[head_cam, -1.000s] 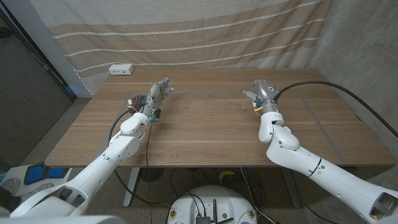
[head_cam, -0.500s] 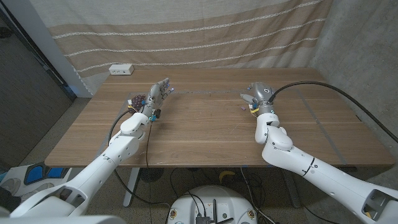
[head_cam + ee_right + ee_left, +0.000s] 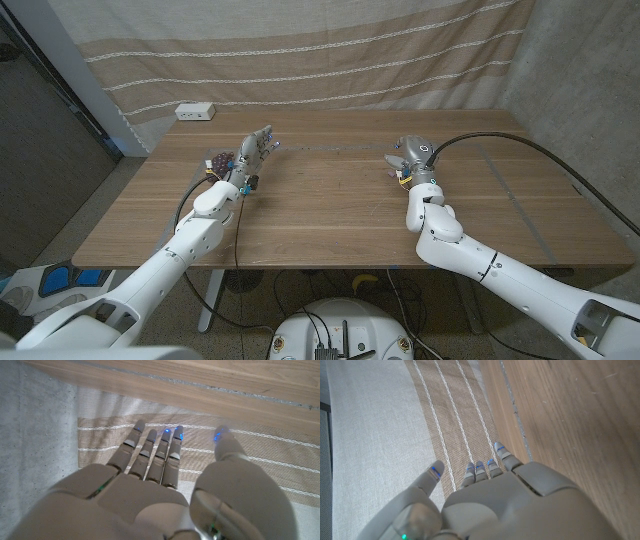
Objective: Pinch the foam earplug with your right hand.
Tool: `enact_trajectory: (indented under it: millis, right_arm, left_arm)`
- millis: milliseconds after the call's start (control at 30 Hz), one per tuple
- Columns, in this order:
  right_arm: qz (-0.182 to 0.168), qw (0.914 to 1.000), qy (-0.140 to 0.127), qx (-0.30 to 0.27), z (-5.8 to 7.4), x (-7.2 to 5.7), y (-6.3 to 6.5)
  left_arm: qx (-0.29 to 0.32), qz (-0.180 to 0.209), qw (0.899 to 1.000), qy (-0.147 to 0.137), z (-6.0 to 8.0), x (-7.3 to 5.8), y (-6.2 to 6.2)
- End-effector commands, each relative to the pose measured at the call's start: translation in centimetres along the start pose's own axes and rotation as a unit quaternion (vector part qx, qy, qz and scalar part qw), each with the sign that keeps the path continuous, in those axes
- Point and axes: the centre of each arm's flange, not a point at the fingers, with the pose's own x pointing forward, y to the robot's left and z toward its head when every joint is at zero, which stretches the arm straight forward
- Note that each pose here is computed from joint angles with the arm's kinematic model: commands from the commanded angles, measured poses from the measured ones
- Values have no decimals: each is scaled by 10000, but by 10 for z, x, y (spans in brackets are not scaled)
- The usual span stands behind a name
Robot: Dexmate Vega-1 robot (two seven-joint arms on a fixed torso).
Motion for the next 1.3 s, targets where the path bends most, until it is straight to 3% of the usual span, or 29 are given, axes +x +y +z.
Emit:
enact_trajectory:
  millis: [33, 1300]
  right_arm:
    - [57, 9999, 63, -134, -1, 2, 10]
    - [359, 9988, 58, -317, 0, 7, 37]
  left_arm:
    - [10, -16, 10000, 6, 0, 0, -2]
    - [28, -14, 10000, 25, 2, 2, -2]
